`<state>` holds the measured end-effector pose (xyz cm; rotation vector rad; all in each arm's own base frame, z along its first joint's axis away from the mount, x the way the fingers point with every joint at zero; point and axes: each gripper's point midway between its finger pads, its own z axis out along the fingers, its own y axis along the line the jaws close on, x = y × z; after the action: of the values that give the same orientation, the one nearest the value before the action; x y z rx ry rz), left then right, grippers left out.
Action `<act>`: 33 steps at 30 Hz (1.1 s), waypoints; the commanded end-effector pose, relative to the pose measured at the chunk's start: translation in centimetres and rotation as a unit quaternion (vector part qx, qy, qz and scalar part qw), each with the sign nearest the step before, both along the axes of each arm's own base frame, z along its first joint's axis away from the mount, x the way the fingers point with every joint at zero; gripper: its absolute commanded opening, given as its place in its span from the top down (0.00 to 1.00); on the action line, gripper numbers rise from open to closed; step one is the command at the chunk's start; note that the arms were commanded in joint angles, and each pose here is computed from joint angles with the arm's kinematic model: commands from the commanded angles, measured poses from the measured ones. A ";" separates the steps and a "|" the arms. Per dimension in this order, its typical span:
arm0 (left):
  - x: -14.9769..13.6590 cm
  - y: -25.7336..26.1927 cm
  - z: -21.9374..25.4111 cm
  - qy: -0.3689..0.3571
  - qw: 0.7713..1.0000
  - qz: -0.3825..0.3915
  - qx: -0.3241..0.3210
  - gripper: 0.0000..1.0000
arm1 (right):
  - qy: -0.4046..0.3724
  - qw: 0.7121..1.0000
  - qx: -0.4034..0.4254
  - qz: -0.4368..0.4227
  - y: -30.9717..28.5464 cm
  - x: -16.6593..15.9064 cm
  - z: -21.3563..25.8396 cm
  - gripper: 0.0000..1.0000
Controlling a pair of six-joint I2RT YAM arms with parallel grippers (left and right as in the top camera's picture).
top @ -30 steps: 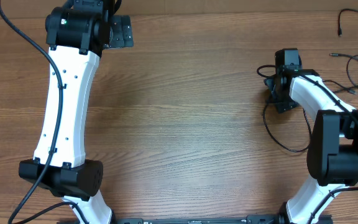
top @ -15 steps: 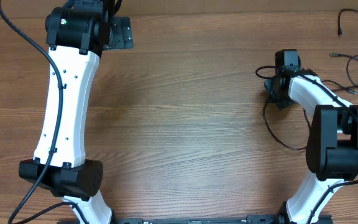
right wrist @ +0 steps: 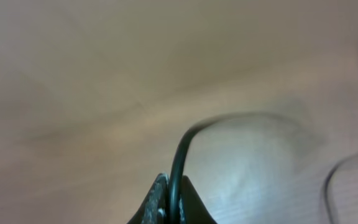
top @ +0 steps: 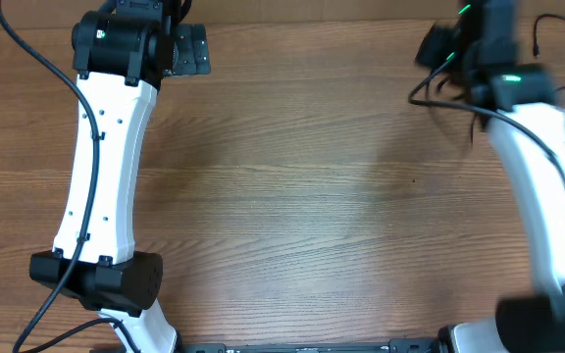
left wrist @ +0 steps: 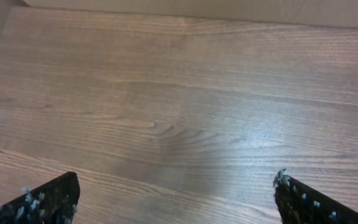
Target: Untangle cables
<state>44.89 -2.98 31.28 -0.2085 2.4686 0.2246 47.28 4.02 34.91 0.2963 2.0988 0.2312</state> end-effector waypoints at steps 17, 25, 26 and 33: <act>1.3 -0.5 1.8 -0.048 0.999 -0.006 -0.012 0.00 | -0.309 0.933 -0.185 -0.017 -7.3 -6.3 25.1 0.96; 1.9 -0.6 2.3 -0.064 0.998 -0.006 -0.015 0.00 | -0.336 0.898 -0.270 -0.094 -17.0 -9.0 28.0 0.96; 1.9 -0.6 2.3 -0.064 0.998 -0.006 -0.015 0.00 | -0.337 0.895 -0.275 -0.099 -17.9 -9.4 28.3 0.96; 1.9 -0.6 2.3 -0.064 0.998 -0.006 -0.015 0.00 | -0.310 0.890 -0.295 -0.157 -23.4 -12.0 27.9 0.96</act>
<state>46.97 -3.38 32.93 -0.2239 2.3615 0.1815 37.09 -18.49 61.43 0.1610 1.3972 -0.4122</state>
